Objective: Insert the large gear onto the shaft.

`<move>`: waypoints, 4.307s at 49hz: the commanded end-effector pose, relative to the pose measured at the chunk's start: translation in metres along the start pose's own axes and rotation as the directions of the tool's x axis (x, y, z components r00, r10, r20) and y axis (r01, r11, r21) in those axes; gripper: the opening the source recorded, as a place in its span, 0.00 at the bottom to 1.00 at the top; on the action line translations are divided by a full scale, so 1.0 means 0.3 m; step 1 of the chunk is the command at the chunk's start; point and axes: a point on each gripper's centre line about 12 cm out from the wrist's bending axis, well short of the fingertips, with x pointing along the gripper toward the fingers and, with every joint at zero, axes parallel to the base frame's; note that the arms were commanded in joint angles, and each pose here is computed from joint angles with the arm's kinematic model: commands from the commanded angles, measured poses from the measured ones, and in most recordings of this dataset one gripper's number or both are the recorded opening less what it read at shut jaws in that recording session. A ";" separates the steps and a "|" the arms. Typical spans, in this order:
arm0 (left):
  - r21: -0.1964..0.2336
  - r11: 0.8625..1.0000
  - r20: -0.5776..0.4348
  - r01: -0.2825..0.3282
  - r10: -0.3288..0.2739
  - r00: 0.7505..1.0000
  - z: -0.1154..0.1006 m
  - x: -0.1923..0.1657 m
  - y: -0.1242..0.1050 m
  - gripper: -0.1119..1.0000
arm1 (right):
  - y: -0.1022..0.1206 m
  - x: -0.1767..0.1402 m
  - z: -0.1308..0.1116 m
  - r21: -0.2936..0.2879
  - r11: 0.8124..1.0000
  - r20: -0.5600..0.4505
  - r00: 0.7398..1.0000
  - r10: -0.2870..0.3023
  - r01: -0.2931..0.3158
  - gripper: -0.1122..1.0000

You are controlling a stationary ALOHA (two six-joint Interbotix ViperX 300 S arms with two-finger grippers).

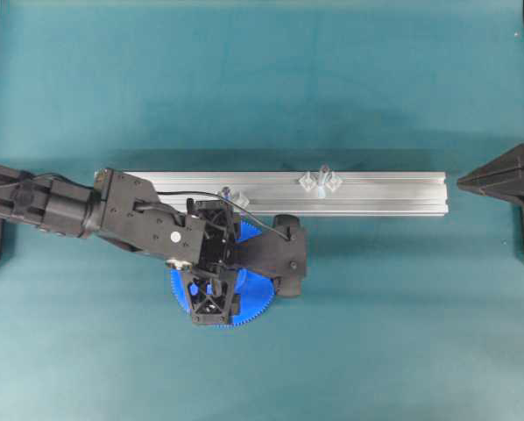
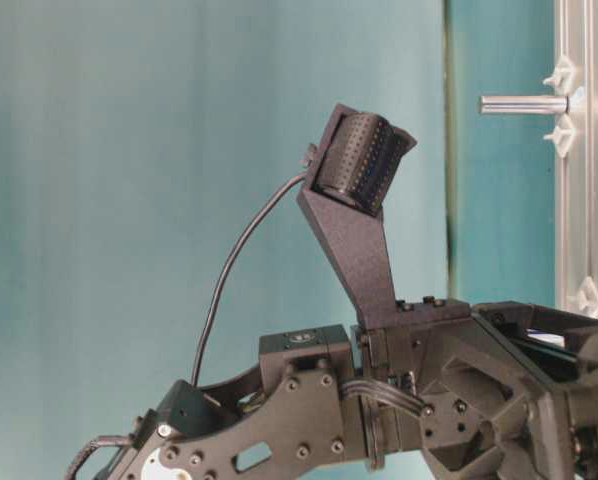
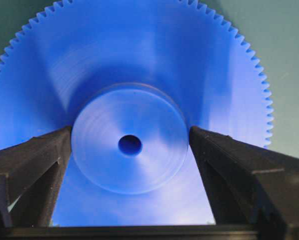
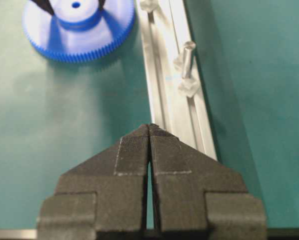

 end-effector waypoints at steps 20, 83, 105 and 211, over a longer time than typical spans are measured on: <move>0.012 1.000 0.000 0.002 -0.002 1.000 -0.016 -0.004 -0.013 0.95 | 0.000 0.000 0.011 0.012 1.000 0.009 1.000 -0.001 0.001 0.11; 0.011 1.000 -0.027 -0.002 0.002 1.000 -0.037 0.023 -0.008 0.95 | 0.000 0.000 0.014 0.012 1.000 0.012 1.000 -0.001 0.001 0.11; 0.000 1.000 -0.021 -0.001 0.001 1.000 -0.025 0.009 -0.010 0.79 | 0.000 0.000 0.014 0.012 1.000 0.014 1.000 -0.001 0.001 0.11; -0.005 1.000 0.097 -0.014 0.014 0.995 0.258 -0.535 0.071 0.79 | -0.002 0.001 -0.003 0.014 1.000 0.023 1.000 -0.001 0.001 0.11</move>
